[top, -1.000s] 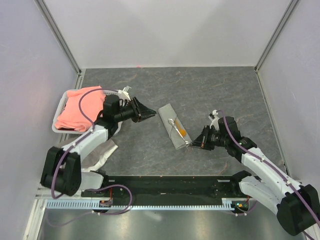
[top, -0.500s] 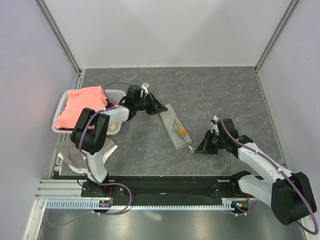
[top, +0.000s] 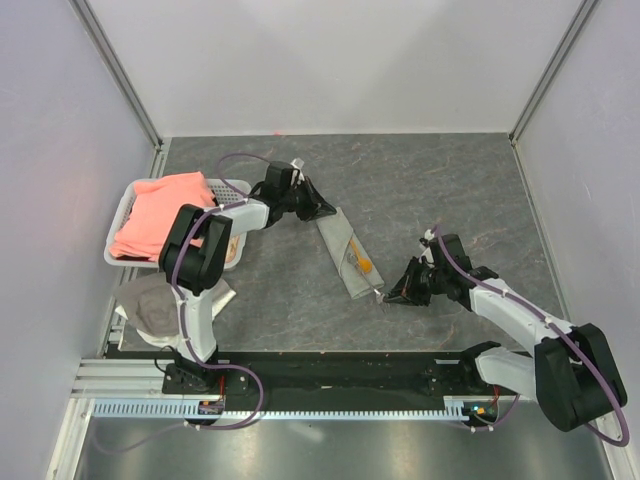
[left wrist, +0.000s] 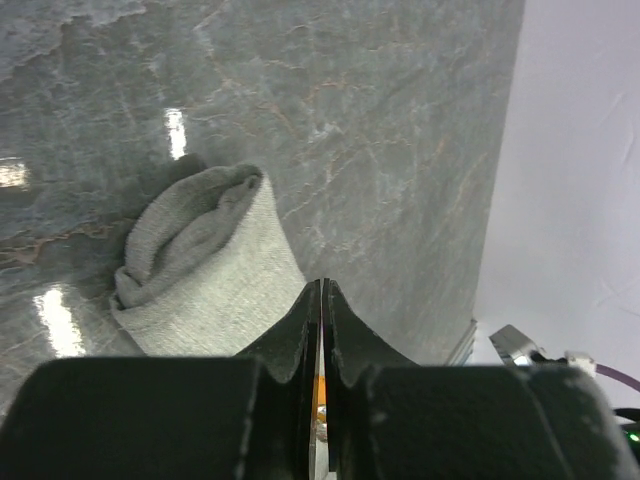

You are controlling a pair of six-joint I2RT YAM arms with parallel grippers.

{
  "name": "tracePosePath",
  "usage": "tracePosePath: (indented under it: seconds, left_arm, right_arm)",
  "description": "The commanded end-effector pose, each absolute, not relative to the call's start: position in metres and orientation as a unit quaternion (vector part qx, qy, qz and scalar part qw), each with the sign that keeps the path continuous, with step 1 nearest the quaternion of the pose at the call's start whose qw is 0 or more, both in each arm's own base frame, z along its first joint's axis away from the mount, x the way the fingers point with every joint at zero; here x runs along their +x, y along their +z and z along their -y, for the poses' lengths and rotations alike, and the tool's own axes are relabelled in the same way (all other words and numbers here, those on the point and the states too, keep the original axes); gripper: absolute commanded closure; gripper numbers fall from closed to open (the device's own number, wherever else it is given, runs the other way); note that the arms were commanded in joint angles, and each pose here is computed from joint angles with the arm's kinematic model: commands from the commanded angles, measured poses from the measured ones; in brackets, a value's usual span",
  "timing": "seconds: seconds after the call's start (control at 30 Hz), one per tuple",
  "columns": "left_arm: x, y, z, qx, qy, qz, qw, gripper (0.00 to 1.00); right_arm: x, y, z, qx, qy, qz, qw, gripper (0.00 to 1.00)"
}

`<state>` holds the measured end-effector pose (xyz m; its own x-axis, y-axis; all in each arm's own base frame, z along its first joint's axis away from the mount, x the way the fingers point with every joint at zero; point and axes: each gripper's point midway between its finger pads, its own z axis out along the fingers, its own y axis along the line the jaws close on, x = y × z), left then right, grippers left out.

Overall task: Fold the napkin into a case and place the utensils inside
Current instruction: Insert the fork into the folded napkin.

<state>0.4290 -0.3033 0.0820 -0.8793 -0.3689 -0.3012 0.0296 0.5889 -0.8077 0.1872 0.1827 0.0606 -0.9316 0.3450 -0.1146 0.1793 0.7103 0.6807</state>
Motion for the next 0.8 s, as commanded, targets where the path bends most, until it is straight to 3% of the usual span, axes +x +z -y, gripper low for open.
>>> tracePosePath:
  seconds: [0.0,0.77]
  left_arm:
    - [0.436,0.063,0.299,-0.084,-0.405,-0.879,0.238,0.93]
    - [0.427,0.040,0.297,-0.083,-0.376,-0.895,0.224,0.95]
  right_arm:
    - [0.201,0.070,-0.191,0.156,0.377,-0.904,0.127,1.00]
    - [0.237,0.077,-0.213,0.182,0.413,-0.885,0.117,1.00]
